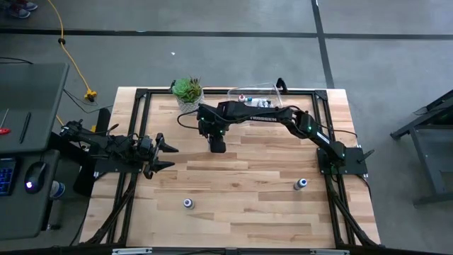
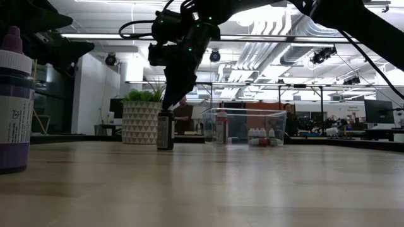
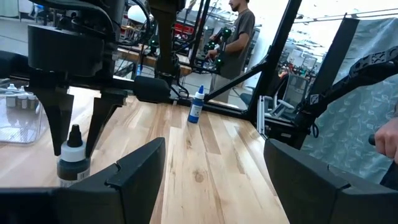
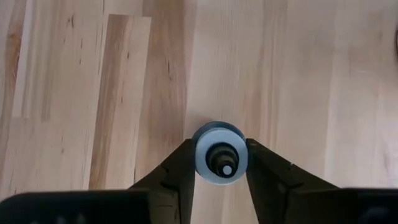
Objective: Pick & Place food coloring
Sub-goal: Put the large black food coloring bottle into the bin
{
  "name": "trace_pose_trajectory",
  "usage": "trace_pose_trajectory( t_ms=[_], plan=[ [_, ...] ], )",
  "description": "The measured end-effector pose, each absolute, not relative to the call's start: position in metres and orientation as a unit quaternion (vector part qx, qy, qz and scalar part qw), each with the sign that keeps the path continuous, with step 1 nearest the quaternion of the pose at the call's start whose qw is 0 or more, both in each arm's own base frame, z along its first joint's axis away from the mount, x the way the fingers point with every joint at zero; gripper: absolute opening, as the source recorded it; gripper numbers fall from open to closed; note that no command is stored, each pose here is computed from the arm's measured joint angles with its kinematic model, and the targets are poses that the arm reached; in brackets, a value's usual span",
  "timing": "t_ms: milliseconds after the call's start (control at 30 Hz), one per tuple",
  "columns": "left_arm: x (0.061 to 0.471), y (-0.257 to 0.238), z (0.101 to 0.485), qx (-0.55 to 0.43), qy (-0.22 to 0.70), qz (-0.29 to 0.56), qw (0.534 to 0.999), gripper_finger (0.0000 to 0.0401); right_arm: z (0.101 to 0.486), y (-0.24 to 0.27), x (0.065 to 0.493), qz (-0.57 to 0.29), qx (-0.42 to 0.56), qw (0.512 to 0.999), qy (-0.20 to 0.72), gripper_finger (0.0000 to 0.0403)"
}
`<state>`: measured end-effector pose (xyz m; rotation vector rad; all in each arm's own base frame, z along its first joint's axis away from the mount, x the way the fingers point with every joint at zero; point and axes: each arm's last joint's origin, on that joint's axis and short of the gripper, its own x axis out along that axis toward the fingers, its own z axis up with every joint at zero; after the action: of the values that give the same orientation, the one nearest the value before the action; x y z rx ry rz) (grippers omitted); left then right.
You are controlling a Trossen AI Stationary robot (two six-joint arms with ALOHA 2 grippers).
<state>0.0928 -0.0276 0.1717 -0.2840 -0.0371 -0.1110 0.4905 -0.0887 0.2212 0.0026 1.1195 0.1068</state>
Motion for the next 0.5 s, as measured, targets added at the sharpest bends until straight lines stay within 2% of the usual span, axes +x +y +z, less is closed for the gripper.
trace_pose_trajectory(
  t_ms=[267,500],
  plan=[
    [0.093,-0.028,0.172,-0.141,-0.018,-0.055,0.988,0.0271,0.227,-0.085,0.490,0.054,-0.002,0.848,0.527,0.0108],
    [0.093,-0.028,0.172,-0.141,-0.018,-0.055,0.988,0.0271,0.257,-0.084,0.491,0.057,-0.019,0.864,0.500,0.0108]
  ],
)
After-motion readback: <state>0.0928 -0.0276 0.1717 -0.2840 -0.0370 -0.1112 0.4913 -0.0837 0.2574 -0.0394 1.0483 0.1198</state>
